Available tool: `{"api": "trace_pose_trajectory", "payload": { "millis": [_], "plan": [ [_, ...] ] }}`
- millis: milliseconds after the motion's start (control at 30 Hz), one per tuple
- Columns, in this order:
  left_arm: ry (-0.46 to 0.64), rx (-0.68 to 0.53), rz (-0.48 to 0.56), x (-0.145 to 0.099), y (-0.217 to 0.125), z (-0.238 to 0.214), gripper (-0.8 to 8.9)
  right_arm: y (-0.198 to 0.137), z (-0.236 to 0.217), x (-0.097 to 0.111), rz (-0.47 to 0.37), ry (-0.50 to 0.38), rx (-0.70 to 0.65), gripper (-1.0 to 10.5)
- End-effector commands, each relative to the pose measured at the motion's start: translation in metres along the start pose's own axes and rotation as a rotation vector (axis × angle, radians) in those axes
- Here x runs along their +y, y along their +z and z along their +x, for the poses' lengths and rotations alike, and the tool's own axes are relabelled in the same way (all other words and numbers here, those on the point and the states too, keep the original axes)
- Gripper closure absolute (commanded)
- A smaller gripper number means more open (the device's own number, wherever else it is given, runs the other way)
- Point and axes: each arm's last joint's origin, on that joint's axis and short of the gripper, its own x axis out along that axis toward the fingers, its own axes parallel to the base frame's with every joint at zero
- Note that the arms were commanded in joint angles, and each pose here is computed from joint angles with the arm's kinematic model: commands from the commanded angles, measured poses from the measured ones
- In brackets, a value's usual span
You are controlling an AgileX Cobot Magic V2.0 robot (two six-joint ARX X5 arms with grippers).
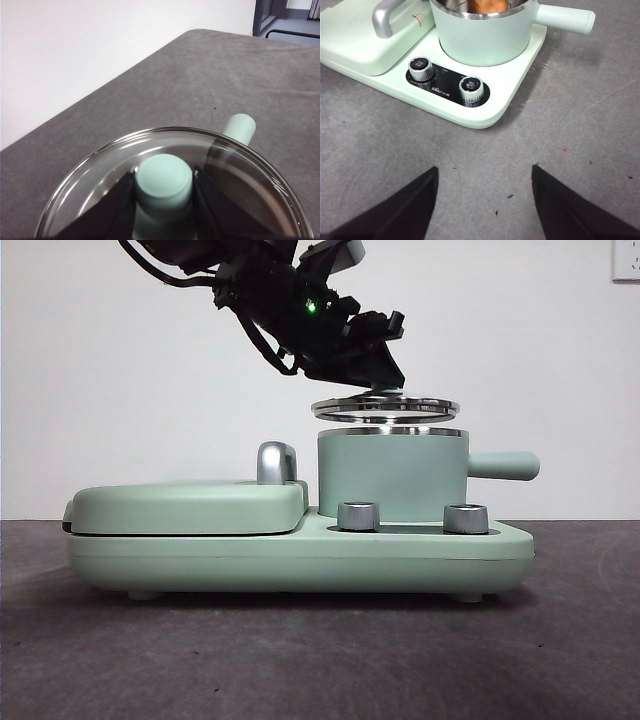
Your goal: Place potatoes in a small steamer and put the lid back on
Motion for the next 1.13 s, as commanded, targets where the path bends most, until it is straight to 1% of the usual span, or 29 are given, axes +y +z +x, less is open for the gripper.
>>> {"api": "trace_pose_trajectory", "payload": {
  "millis": [33, 267, 1133],
  "plan": [
    [-0.008, -0.051, 0.026, -0.002, 0.007, 0.007, 8.0, 0.002, 0.0, 0.0, 0.0, -0.015, -0.009, 6.6],
    [-0.032, -0.032, 0.022, -0.004, -0.002, 0.014, 8.0, 0.002, 0.0, 0.0, -0.004, -0.02, -0.009, 6.6],
    [-0.045, 0.001, 0.027, -0.007, -0.005, 0.015, 7.99, 0.002, 0.0, 0.0, -0.004, -0.021, -0.009, 6.6]
  ]
}}
